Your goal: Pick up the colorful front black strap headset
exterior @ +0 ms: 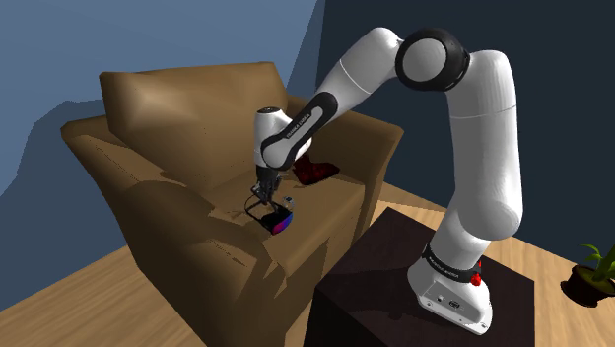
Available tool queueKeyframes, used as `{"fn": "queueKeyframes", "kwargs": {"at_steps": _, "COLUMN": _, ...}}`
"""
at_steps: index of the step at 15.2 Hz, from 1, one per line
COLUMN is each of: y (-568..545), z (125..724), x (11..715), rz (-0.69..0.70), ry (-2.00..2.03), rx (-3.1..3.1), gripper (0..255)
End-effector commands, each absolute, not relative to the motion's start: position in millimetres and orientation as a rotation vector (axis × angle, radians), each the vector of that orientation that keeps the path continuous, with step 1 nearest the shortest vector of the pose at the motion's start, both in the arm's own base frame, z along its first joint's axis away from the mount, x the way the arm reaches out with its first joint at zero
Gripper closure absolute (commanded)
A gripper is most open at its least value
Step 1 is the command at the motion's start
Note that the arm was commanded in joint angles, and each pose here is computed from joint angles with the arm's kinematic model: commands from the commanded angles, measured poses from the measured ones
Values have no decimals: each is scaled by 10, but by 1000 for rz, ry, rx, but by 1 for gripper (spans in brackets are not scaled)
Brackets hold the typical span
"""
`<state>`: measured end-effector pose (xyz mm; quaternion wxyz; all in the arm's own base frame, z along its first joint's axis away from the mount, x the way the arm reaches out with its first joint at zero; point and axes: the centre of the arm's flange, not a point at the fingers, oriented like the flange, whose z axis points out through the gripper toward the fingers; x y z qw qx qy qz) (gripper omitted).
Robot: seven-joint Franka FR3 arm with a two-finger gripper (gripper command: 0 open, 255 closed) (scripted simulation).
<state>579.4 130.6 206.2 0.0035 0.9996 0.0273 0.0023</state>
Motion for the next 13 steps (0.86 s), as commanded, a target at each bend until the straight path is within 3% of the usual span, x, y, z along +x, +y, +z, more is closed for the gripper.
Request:
{"fn": "queueKeyframes", "kwargs": {"at_steps": 1, "y": 1308, "z": 2172, "x": 5793, "rz": 8, "ry": 86, "rx": 3134, "gripper": 255}}
{"fn": "queueKeyframes", "kwargs": {"at_steps": 13, "y": 1308, "z": 2708, "x": 5792, "rz": 8, "ry": 86, "rx": 3134, "gripper": 255}}
